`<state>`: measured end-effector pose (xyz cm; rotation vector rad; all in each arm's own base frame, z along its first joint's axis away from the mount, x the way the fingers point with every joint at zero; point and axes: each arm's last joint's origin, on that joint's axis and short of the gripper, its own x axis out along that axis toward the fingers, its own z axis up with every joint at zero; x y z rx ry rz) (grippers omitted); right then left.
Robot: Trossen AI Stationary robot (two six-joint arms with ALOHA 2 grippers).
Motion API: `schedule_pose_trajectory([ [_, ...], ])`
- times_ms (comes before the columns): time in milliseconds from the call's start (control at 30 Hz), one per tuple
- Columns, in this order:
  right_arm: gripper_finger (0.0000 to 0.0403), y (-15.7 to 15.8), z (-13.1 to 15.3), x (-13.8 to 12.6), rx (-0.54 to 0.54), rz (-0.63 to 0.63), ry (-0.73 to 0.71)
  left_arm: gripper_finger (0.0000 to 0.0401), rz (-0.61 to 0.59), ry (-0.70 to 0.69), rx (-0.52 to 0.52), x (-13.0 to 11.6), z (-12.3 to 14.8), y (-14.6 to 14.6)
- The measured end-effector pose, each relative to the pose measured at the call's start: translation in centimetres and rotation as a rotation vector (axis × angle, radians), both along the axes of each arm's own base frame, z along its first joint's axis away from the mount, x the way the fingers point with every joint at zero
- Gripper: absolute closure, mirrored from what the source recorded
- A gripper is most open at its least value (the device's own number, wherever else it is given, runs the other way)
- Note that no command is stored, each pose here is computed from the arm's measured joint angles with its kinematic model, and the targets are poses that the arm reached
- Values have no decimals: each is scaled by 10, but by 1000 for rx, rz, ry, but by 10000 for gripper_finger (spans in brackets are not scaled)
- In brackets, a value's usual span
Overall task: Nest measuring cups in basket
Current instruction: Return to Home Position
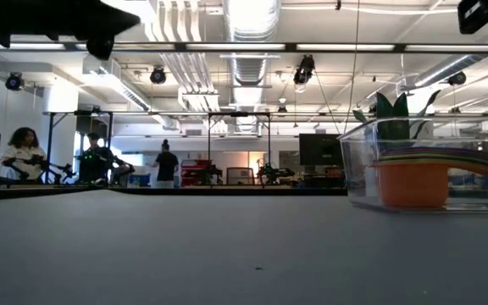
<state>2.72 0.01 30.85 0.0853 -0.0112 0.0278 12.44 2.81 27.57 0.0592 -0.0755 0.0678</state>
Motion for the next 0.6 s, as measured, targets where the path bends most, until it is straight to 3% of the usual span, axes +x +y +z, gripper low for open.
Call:
schedule_pose_trajectory([
  [67, 394, -3, 1, -11, -6, 36, -72, 401, 82, 2, -39, -5, 0, 12],
  [133, 394, -4, 4, -17, -22, 69, -110, 401, 53, -19, -52, -10, 4, 20],
  [233, 394, -3, 3, -18, -64, 129, -42, 401, -2, -41, -89, -16, 9, 33],
  [433, 394, 1, -5, -11, -153, 162, -25, 401, 35, -23, -113, -22, 0, 61],
  [600, 394, 5, -11, 1, -55, 163, -95, 401, -15, -33, -131, -26, -10, 80],
])
